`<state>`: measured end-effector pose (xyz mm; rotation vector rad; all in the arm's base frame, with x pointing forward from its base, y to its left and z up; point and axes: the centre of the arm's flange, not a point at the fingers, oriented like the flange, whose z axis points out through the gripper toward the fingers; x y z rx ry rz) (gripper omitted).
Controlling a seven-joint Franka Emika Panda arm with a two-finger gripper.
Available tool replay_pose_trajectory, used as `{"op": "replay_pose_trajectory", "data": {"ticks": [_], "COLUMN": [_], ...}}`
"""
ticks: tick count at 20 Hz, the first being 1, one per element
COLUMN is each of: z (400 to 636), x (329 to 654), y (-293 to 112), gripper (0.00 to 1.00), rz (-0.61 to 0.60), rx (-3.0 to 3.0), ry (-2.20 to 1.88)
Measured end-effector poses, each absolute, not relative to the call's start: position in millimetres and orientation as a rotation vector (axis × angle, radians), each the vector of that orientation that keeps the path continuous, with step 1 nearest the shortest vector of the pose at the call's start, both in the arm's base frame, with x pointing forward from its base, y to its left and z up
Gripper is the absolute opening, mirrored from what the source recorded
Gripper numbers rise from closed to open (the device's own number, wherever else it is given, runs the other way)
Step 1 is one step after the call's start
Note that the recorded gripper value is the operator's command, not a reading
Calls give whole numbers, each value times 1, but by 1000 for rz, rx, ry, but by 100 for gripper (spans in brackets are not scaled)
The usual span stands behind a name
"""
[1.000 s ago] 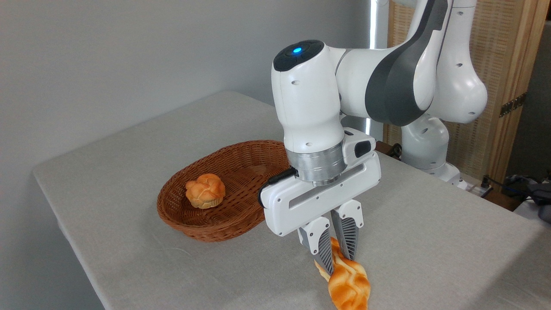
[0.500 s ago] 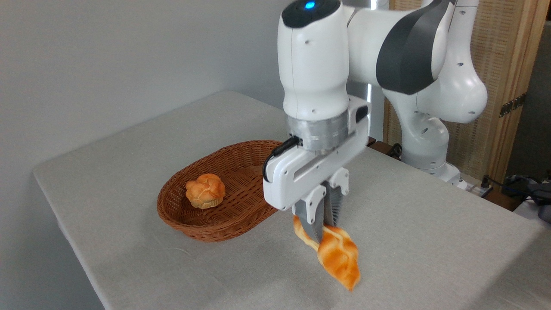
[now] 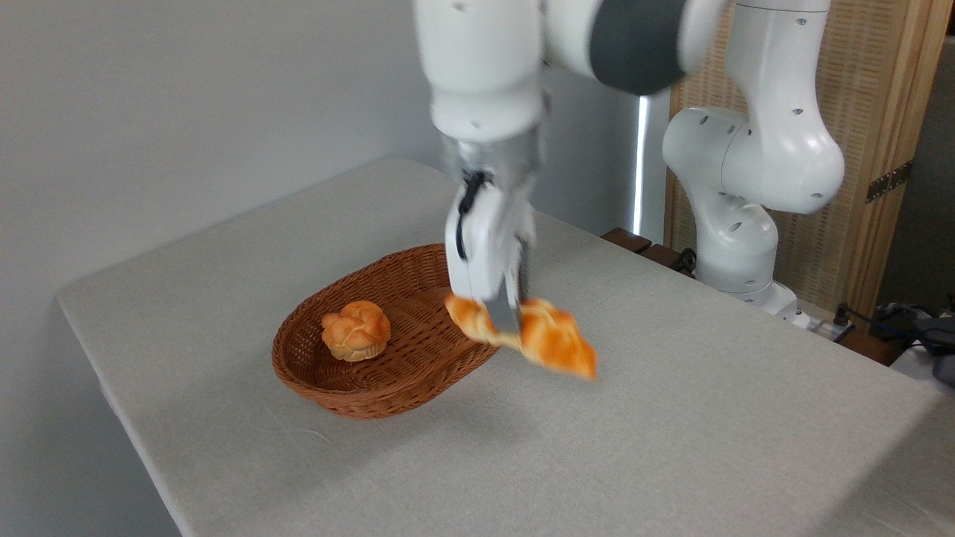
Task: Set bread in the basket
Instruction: 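Carry the held loaf over the wicker basket, then lower the loaf into the basket beside the bun and release it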
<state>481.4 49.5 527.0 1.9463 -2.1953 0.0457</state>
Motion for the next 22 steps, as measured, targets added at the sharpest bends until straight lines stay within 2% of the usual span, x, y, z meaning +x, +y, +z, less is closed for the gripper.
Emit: {"op": "replay_pose_trajectory", "data": {"ticks": [4,9,18,22], "z": [544,544,542,536], "x": [477,475,485,491], "y": [-10,-60,-70,-81], "gripper": [31,33,33,37], "rz": [-14,-70,-32,-19], "rx": [2136,2330,2472,2504], "ry": [-1893,-1597,-1353,-1317]}}
